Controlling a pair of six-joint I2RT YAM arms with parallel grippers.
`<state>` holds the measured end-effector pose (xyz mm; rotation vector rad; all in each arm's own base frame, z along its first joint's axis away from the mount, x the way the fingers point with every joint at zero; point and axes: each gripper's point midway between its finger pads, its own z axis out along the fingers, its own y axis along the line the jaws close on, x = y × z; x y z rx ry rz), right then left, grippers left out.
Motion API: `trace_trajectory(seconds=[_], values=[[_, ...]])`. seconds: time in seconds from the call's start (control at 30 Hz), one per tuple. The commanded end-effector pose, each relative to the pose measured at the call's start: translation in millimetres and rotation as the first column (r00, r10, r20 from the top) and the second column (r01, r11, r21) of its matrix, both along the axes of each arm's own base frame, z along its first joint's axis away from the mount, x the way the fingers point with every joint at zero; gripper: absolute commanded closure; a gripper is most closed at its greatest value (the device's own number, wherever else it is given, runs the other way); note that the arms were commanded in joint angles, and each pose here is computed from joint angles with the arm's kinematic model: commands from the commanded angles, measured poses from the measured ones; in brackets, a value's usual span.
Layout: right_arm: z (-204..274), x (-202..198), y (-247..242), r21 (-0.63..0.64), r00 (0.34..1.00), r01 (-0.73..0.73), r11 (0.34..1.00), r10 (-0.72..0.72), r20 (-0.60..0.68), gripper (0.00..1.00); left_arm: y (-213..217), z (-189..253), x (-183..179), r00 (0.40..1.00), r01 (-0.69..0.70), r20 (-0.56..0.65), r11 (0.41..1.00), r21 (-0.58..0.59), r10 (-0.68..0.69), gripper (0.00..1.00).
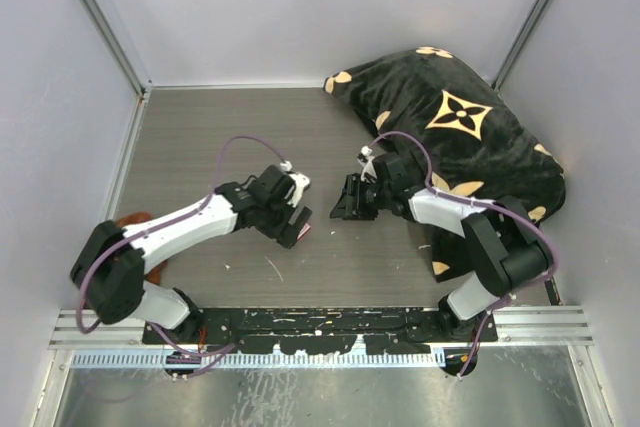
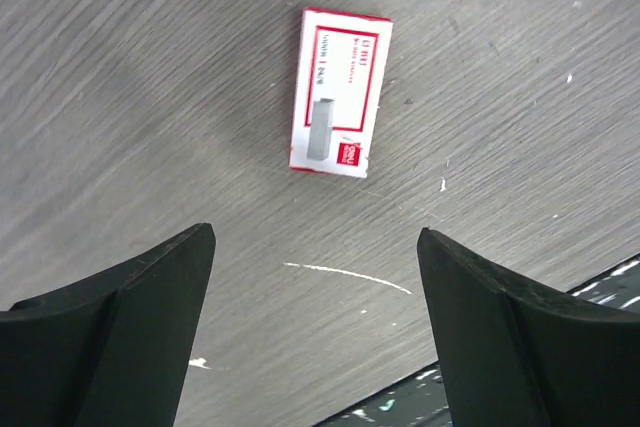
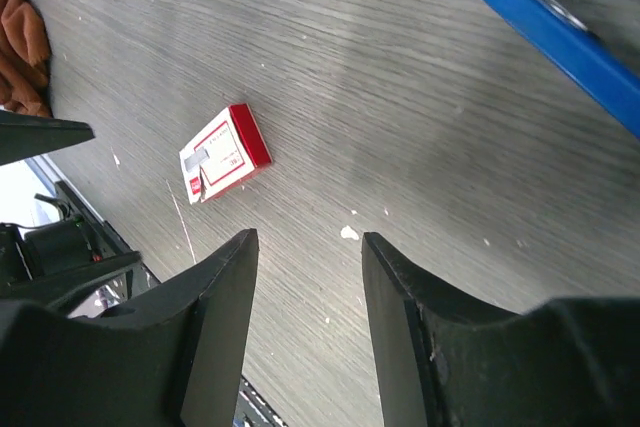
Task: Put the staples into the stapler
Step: Place the staple box at the center of the board, then open the staple box at the center of the board.
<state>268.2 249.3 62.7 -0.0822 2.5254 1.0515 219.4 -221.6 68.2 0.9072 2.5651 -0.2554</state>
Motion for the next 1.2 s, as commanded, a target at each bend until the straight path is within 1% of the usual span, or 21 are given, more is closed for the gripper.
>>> trace_trajectory(seconds=[0.0, 0.03, 0.07, 0.1, 0.17, 0.27, 0.37, 0.43, 0.6, 0.7, 0.8, 0.97, 1.07, 1.17], values=[[22.9, 16.4, 32.9, 0.047, 0.985, -0.132, 0.990, 0.126, 0.117, 0.49, -3.0, 15.7, 0.1, 0.942, -0.335, -0.069, 0.918, -0.212, 0.328, 0.20], [25.0, 19.9, 38.9, 0.048, 0.981, -0.150, 0.988, 0.143, 0.128, 0.49, -6.4, 18.1, -3.4, 0.914, -0.406, -0.120, 0.875, -0.263, 0.388, 0.21], [21.7, 19.8, 44.1, 0.045, 0.980, -0.167, 0.985, 0.161, 0.120, 0.49, -10.7, 19.7, -5.2, 0.899, -0.438, -0.151, 0.845, -0.307, 0.411, 0.23], [22.1, 20.5, 49.8, 0.047, 0.977, -0.181, 0.982, 0.174, 0.122, 0.49, -14.2, 20.3, -6.0, 0.892, -0.451, -0.169, 0.824, -0.344, 0.419, 0.24], [20.5, 23.1, 58.3, 0.047, 0.974, -0.197, 0.979, 0.190, 0.123, 0.51, -18.4, 28.5, -1.0, 0.896, -0.442, -0.157, 0.793, -0.419, 0.416, 0.26], [16.7, 27.4, 67.9, 0.048, 0.971, -0.214, 0.976, 0.206, 0.122, 0.52, -12.0, 29.9, 13.8, 0.880, -0.471, -0.189, 0.746, -0.471, 0.436, 0.29], [10.0, 30.0, 75.6, 0.049, 0.968, -0.233, 0.971, 0.226, 0.111, 0.54, -7.1, 26.8, 23.4, 0.852, -0.520, -0.244, 0.698, -0.492, 0.463, 0.33], [5.3, 28.1, 81.9, 0.052, 0.964, -0.253, 0.966, 0.247, 0.098, 0.55, -8.4, 26.5, 23.2, 0.843, -0.536, -0.264, 0.684, -0.496, 0.469, 0.35], [-6.0, 17.6, 93.6, 0.060, 0.953, -0.300, 0.952, 0.296, 0.065, 0.57, -13.6, 4.6, 19.8, 0.804, -0.595, -0.345, 0.655, -0.466, 0.485, 0.35], [-12.0, 13.6, 96.6, 0.059, 0.949, -0.313, 0.948, 0.310, 0.054, 0.57, -15.2, -0.8, 22.5, 0.804, -0.594, -0.344, 0.658, -0.463, 0.485, 0.35], [-15.7, 12.3, 99.7, 0.063, 0.946, -0.324, 0.944, 0.322, 0.048, 0.58, -15.9, -4.4, 30.8, 0.824, -0.566, -0.303, 0.677, -0.470, 0.479, 0.36], [-17.5, 12.1, 104.2, 0.072, 0.938, -0.345, 0.936, 0.343, 0.046, 0.61, -16.1, -16.3, 44.6, 0.876, -0.481, -0.210, 0.747, -0.460, 0.435, 0.38], [-18.7, 10.6, 103.8, 0.071, 0.937, -0.349, 0.934, 0.347, 0.038, 0.62, -17.8, -24.5, 43.9, 0.907, -0.420, -0.178, 0.789, -0.448, 0.382, 0.41], [-21.6, 9.7, 102.0, 0.062, 0.938, -0.346, 0.936, 0.345, 0.028, 0.64, -20.2, -29.1, 38.2, 0.937, -0.348, -0.125, 0.837, -0.423, 0.327, 0.40]])
